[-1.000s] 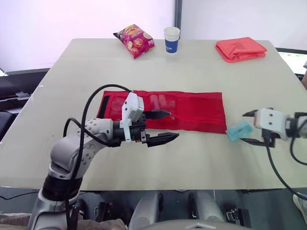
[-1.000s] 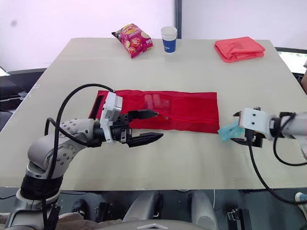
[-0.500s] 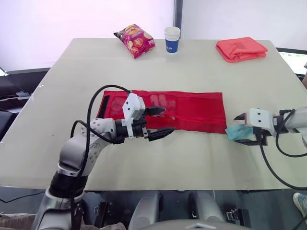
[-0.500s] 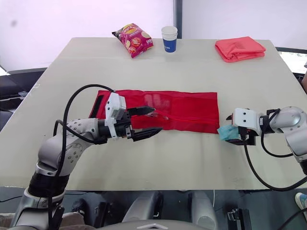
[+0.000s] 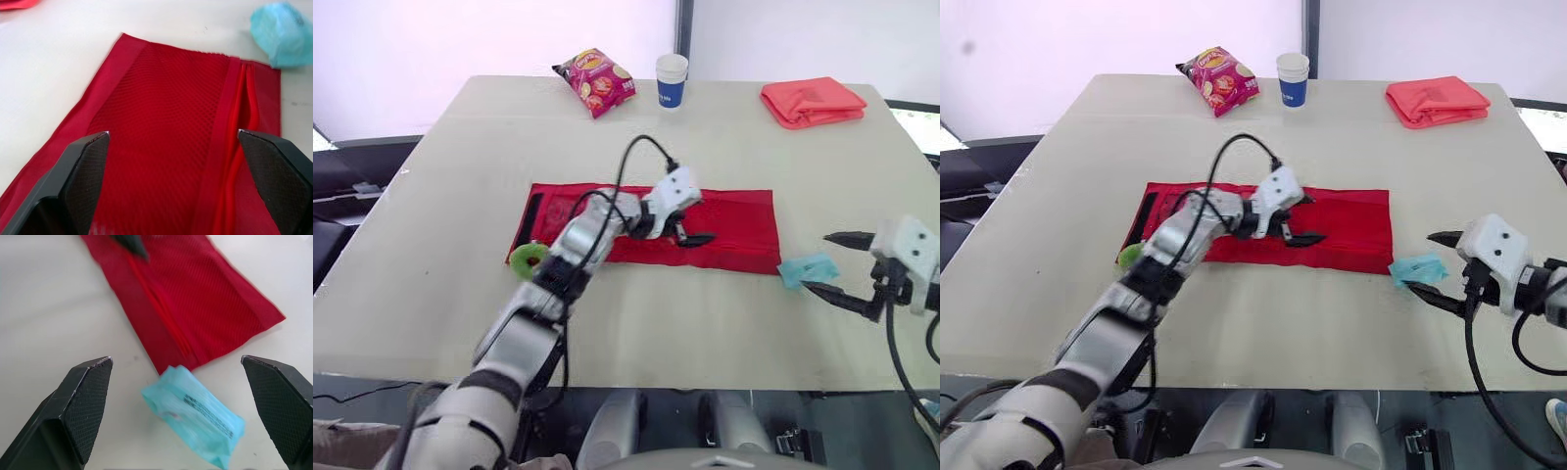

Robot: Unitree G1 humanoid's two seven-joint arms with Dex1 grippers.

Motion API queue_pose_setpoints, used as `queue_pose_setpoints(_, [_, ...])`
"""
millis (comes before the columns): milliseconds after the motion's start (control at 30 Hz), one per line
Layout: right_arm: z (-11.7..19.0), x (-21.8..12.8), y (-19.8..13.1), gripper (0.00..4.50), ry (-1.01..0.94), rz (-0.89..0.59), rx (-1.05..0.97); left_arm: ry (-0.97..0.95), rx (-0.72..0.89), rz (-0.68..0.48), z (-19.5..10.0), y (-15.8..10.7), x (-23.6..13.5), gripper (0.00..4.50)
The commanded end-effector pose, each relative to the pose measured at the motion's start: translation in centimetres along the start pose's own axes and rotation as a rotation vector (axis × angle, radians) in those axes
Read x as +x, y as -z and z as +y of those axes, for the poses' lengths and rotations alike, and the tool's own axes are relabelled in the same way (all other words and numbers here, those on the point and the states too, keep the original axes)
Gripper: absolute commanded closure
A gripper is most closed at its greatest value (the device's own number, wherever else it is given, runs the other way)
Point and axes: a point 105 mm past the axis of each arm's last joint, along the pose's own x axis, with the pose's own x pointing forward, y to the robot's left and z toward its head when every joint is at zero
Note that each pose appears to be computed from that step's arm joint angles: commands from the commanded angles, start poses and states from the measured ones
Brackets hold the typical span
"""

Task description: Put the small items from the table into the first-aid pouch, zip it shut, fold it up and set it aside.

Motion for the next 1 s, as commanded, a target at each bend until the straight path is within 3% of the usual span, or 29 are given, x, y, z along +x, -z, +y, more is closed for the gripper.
queue_pose_setpoints(33, [0.4,-1.8,-2.1,0.00,0.088,-0.075,0.006,0.052,0.092,0.037,-0.3,-0.5,1.7,0.04])
queue_pose_setpoints(300, [2.1,-5.4,-4.6,0.00,0.127,-0.162,0.014,0.084,0.210,0.106,-0.4,-0.1,3.0,0.04])
queue_pose_setpoints(600, [2.0,-7.6,-7.6,0.00,0.161,-0.230,-0.018,-0.006,0.297,0.112,0.7,-0.5,1.8,0.04])
queue_pose_setpoints(833, [2.8,-7.3,-6.9,0.00,0.137,-0.187,0.005,-0.049,0.287,0.106,0.5,0.1,1.6,0.04])
queue_pose_setpoints(933, [3.1,-6.6,-6.7,0.00,0.112,-0.168,0.004,-0.054,0.262,0.078,0.4,-0.2,2.1,0.79])
queue_pose_setpoints(1000, [3.1,-6.1,-6.5,0.00,0.101,-0.152,0.005,-0.052,0.235,0.058,0.4,-0.3,2.2,1.66])
